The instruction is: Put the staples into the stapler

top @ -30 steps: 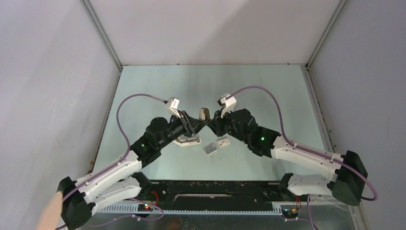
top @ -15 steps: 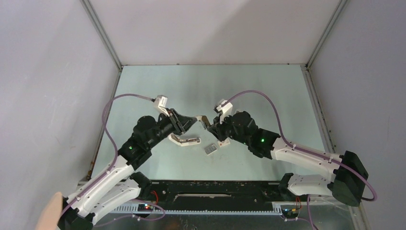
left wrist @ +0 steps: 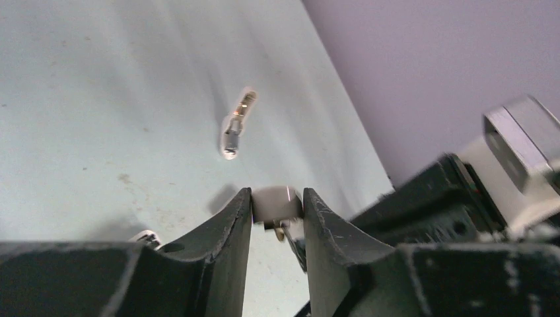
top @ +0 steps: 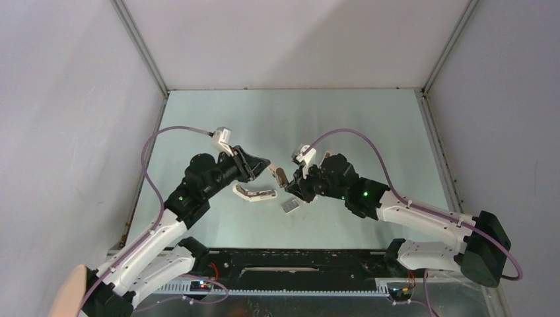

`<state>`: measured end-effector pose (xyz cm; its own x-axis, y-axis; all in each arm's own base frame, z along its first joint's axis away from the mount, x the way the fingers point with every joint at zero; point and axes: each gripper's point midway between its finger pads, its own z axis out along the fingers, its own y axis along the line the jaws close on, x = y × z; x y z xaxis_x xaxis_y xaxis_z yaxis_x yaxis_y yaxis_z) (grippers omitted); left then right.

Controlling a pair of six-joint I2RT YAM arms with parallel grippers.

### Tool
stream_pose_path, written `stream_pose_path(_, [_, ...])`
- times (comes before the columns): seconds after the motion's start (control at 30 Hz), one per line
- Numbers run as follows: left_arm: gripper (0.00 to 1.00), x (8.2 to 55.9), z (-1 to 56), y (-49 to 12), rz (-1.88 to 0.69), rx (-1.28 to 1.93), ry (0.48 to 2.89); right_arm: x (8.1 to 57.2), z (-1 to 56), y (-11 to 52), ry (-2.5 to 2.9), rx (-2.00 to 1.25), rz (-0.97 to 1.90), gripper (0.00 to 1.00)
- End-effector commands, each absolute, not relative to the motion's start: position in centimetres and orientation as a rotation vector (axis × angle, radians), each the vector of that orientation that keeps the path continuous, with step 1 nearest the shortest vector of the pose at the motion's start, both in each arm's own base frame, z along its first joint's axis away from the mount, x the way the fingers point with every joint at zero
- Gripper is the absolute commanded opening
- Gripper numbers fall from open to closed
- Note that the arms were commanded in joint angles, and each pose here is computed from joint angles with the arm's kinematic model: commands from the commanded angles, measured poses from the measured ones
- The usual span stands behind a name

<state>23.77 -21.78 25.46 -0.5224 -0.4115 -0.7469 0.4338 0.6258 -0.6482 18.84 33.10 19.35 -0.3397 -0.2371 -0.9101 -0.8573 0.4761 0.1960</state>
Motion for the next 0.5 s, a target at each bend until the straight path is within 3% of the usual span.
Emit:
stream_pose_path(0.0, [0.43, 27.2, 27.6, -20.0, -0.929, -0.048, 1.749, 15.9, 19.5, 33.4, 1.822, -1.031, 1.003, 0.0])
stream_pose_path(0.17, [0.66, 26.8, 27.8, -20.4, -0.958, -0.022, 1.751, 19.0, 18.9, 32.2, 1.958, -0.801, 1.001, 0.0])
stream_pose_path(0.47, [0.79, 25.8, 27.4, -19.9, -0.92, 0.025, 1.774, 23.0, 17.6, 29.1, 2.132, -0.465, 0.961, 0.0])
